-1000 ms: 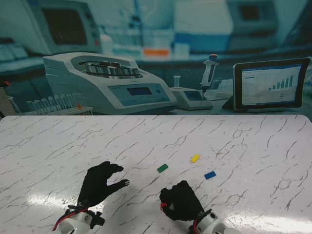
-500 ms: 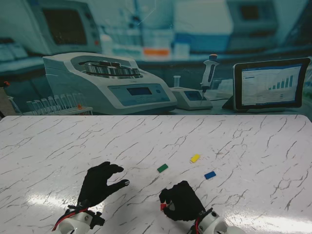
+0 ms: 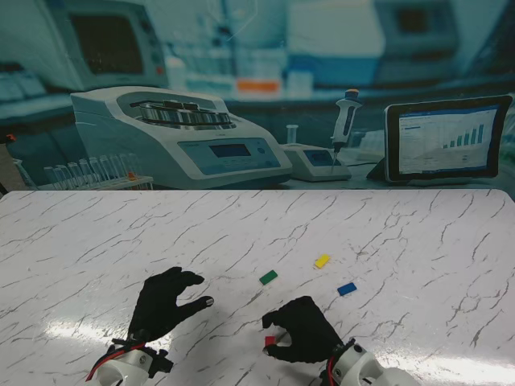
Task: Arrange dominoes in a row
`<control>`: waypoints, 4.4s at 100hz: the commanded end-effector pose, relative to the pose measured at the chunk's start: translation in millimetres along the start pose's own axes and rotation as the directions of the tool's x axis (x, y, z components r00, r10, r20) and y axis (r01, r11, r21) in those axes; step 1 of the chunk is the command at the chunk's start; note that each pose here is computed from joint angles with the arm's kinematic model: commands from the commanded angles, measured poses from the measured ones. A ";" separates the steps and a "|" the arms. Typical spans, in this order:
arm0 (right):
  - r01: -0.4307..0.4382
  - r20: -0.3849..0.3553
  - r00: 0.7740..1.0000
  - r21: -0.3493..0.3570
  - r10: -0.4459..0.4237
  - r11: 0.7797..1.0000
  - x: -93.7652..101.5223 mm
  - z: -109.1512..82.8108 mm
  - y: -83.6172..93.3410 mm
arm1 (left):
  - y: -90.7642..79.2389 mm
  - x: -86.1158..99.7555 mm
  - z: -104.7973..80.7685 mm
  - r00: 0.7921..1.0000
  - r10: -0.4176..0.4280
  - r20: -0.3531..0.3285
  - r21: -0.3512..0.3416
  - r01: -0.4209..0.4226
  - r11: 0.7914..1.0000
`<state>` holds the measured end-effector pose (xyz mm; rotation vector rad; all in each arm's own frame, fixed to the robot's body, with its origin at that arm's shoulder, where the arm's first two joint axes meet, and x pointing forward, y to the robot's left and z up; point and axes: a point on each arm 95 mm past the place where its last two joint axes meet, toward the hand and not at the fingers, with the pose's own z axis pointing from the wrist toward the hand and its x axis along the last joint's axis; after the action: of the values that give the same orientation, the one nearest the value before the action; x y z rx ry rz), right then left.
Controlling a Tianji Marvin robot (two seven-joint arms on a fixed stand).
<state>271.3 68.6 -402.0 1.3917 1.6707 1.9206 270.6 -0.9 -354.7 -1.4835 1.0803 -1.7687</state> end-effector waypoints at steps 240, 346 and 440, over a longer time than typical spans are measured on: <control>0.267 0.125 0.953 0.087 -0.276 0.960 -56.2 118.6 21.4 | 5.4 -2.6 2.3 0.999 -0.047 0.020 -0.023 0.048 0.999; 0.219 0.144 0.965 0.034 -0.221 0.975 -53.4 109.3 8.3 | 7.6 -4.2 2.6 0.997 -0.067 0.023 -0.020 0.068 0.997; 0.177 0.142 0.973 0.030 -0.179 0.984 -51.6 109.7 8.7 | 8.4 -5.1 1.6 0.997 -0.067 0.032 -0.019 0.068 0.998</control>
<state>398.6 99.4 -413.5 1.2619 1.6410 1.6988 276.2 2.6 -361.8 -1.5564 1.0387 -1.7585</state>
